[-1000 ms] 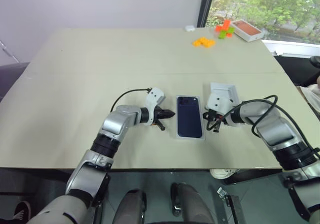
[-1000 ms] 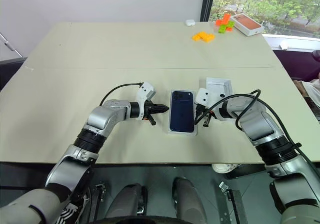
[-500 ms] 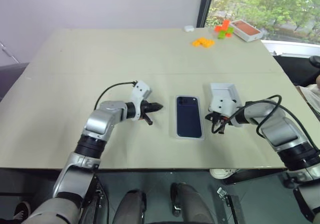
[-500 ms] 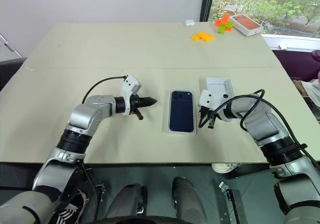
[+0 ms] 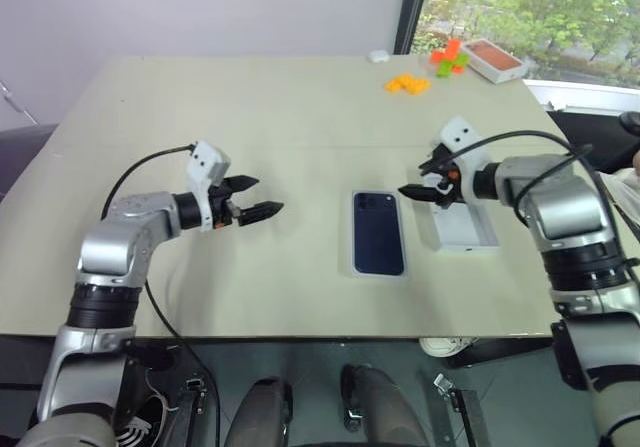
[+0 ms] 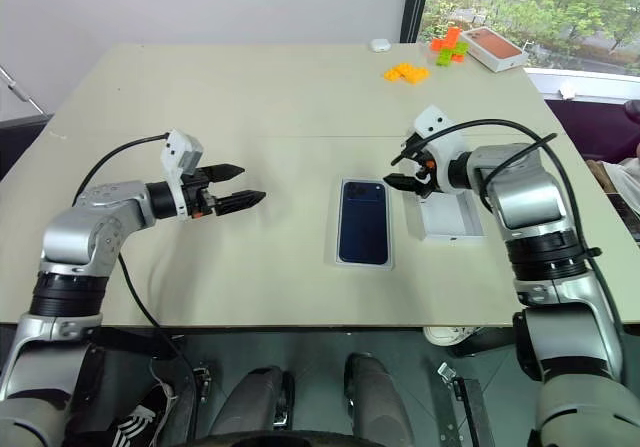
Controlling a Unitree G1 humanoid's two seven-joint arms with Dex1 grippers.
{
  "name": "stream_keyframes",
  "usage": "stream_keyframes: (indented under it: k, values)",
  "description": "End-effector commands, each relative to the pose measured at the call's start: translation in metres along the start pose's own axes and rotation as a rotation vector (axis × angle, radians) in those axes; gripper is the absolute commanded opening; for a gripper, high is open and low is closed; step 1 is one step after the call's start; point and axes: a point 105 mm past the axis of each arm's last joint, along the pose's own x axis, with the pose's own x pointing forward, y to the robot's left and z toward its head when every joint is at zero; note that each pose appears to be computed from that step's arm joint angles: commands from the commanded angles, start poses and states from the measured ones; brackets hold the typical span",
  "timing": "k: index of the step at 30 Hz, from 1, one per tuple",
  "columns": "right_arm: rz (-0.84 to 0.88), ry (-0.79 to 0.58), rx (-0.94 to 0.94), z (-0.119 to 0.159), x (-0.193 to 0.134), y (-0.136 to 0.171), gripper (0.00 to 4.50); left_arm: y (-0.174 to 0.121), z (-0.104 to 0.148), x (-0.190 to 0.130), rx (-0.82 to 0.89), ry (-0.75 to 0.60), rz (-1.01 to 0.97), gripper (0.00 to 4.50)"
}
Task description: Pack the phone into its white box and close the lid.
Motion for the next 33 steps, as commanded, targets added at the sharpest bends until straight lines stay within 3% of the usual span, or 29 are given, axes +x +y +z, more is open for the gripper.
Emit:
stream_keyframes:
  k: [1, 3, 5, 11, 14, 18, 33]
  values:
    - [-0.1, -0.024, 0.001, 0.015, -0.008, -0.016, 4.47, -0.006, 0.017, -0.009, 0.064, -0.052, -0.026, 4.5]
    - [-0.112, -0.008, 0.061, 0.017, -0.005, -0.017, 4.47, -0.014, 0.013, -0.012, 0.022, -0.033, -0.083, 4.5]
    - [-0.111, 0.026, 0.125, 0.02, -0.001, -0.011, 4.47, -0.017, 0.017, -0.019, 0.102, -0.061, -0.083, 4.5]
    - [-0.094, 0.082, 0.073, 0.013, 0.001, 0.0, 4.47, -0.017, 0.017, -0.026, 0.168, -0.084, -0.071, 4.5]
    - [-0.161, 0.169, 0.21, -0.007, -0.01, -0.01, 4.47, -0.014, 0.014, -0.03, 0.179, -0.082, -0.03, 4.5]
    - [-0.236, 0.238, 0.242, -0.021, -0.015, -0.015, 4.47, -0.019, 0.015, -0.027, 0.188, -0.097, -0.033, 4.5]
    - [-0.229, 0.308, 0.297, -0.041, -0.008, 0.005, 4.47, -0.034, 0.018, -0.029, 0.242, -0.15, -0.069, 4.5]
